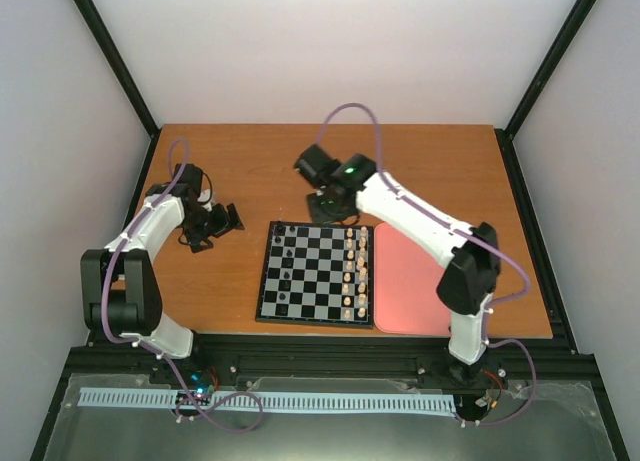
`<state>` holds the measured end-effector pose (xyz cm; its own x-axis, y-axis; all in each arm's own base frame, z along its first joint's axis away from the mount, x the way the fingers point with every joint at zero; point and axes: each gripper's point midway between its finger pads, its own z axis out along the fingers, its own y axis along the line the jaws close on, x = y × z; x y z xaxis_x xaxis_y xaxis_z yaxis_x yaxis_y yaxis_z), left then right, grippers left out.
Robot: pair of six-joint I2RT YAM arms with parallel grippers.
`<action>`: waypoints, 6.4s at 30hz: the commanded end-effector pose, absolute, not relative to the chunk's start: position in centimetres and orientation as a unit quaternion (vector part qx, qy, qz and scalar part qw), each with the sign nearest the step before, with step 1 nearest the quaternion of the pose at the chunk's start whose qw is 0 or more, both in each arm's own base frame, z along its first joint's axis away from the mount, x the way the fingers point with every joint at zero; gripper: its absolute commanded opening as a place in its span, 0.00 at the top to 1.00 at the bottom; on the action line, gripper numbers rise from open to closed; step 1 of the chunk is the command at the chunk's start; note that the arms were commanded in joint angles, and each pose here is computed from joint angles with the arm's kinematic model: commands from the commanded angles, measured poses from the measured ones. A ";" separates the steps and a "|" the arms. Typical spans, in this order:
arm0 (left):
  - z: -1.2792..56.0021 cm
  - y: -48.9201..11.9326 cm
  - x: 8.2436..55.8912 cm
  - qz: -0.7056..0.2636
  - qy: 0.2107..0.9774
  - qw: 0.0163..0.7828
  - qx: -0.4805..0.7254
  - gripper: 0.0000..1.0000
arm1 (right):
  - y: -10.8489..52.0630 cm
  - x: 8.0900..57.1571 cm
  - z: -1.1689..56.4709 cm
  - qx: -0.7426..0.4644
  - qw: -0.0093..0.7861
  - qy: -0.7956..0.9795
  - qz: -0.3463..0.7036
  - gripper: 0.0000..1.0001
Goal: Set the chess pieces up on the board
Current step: Place the chess piece on the chessboard, then pick up the chess piece from the storage box.
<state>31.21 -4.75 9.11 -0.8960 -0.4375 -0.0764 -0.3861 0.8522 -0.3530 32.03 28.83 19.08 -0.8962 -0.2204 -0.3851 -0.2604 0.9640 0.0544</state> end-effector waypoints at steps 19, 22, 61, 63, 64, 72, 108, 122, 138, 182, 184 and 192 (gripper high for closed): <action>11.2 -4.5 30.8 -0.168 0.957 0.111 -0.208 0.00 | 44.1 24.3 13.5 -0.284 0.107 0.946 0.113 0.97; 11.4 -4.4 30.8 -0.166 0.957 0.112 -0.209 0.00 | 44.7 24.5 11.8 -0.277 0.084 0.949 0.124 0.97; 10.7 -4.7 31.5 -0.172 0.957 0.104 -0.208 0.00 | 44.2 29.7 6.4 -0.266 0.059 0.956 0.111 0.97; 10.7 -4.7 31.6 -0.173 0.957 0.103 -0.209 0.00 | 44.2 29.8 6.2 -0.267 0.057 0.956 0.111 0.97; 10.6 -4.7 31.6 -0.172 0.957 0.102 -0.209 0.00 | 44.2 29.8 6.0 -0.267 0.055 0.956 0.110 0.97; 10.5 -4.7 31.7 -0.173 0.957 0.100 -0.209 0.00 | 43.8 29.8 5.3 -0.273 0.050 0.956 0.097 0.97; 10.3 -4.7 31.9 -0.171 0.958 0.096 -0.209 0.00 | 42.5 29.5 15.1 -0.287 0.113 0.941 0.139 0.64; 10.6 -4.7 31.8 -0.170 0.959 0.096 -0.205 0.00 | 19.9 29.0 16.7 -0.049 0.115 0.991 0.052 0.50; 11.9 -5.8 31.6 -0.163 0.970 0.108 -0.145 0.00 | 2.0 24.2 7.6 0.251 0.023 0.966 0.062 0.54; 10.7 -6.7 31.7 -0.177 0.971 0.086 -0.134 0.00 | -0.4 21.9 6.2 0.272 0.006 0.962 0.030 0.53; 10.5 -6.7 31.6 -0.178 0.971 0.085 -0.135 0.00 | -0.3 21.0 6.1 0.272 -0.001 0.962 0.030 0.53; 10.2 -7.0 31.5 -0.185 0.970 0.081 -0.135 0.00 | 0.3 20.2 5.5 0.272 -0.010 0.961 0.044 0.56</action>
<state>31.20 -6.43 9.79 -0.9463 -0.3091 -0.0945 -0.2574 0.8976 -0.3578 20.63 0.26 5.68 -0.8552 0.5174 0.0306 0.5182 0.8522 0.0716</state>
